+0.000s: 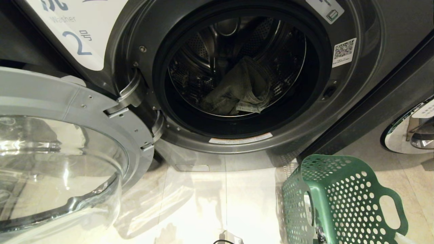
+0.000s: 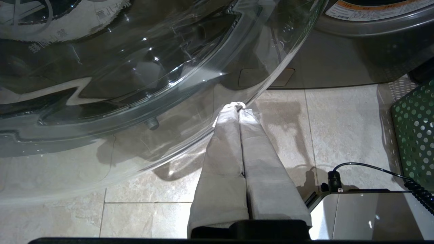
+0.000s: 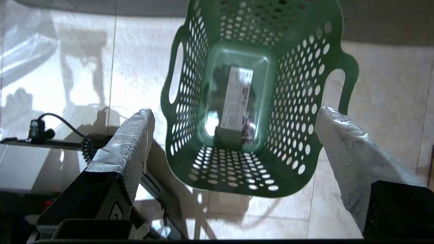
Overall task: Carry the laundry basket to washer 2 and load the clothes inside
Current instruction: Place the clothes into the washing machine
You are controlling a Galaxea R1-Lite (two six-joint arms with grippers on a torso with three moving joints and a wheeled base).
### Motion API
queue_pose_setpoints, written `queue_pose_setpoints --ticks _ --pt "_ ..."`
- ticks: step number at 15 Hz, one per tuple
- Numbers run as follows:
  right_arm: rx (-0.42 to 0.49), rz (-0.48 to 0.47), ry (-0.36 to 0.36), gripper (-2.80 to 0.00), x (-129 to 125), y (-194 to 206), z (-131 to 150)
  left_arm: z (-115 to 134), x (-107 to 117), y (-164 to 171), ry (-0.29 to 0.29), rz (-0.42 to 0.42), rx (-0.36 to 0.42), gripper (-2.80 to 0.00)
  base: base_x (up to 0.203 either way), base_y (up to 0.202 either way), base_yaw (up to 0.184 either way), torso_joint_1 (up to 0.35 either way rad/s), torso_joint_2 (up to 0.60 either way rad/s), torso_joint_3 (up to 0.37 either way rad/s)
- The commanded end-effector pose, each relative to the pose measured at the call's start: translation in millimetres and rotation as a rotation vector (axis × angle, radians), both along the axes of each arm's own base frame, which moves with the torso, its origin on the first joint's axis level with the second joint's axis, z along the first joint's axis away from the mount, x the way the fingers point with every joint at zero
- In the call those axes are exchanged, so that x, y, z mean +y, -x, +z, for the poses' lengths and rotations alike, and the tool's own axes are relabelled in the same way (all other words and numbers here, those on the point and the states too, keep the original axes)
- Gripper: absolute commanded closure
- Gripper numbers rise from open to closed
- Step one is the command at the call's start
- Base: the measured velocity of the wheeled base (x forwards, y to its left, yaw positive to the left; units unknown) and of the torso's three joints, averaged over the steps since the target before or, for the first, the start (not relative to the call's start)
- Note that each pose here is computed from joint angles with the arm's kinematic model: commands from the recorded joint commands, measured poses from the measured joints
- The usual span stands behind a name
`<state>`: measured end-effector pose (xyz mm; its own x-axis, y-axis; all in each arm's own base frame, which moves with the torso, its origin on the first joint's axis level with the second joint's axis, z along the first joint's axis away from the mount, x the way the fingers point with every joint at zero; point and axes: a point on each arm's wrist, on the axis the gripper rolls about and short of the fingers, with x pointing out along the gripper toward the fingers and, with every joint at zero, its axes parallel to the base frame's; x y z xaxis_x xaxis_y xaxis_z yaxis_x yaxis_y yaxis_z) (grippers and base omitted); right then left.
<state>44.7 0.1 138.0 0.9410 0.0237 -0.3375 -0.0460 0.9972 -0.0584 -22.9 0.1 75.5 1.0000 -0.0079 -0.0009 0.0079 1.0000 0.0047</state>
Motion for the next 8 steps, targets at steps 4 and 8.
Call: queue_pose_setpoints --ticks 4,8 --pt "-0.194 0.013 0.075 -2.8 1 39 -42 0 0 0 0.0 0.0 0.002 0.0 0.0 0.0 0.0 0.0 0.0 0.0" --pt "-0.186 0.008 0.087 -2.8 1 51 -55 0 0 0 0.0 0.0 0.001 0.0 0.0 0.0 0.0 0.0 0.0 0.0"
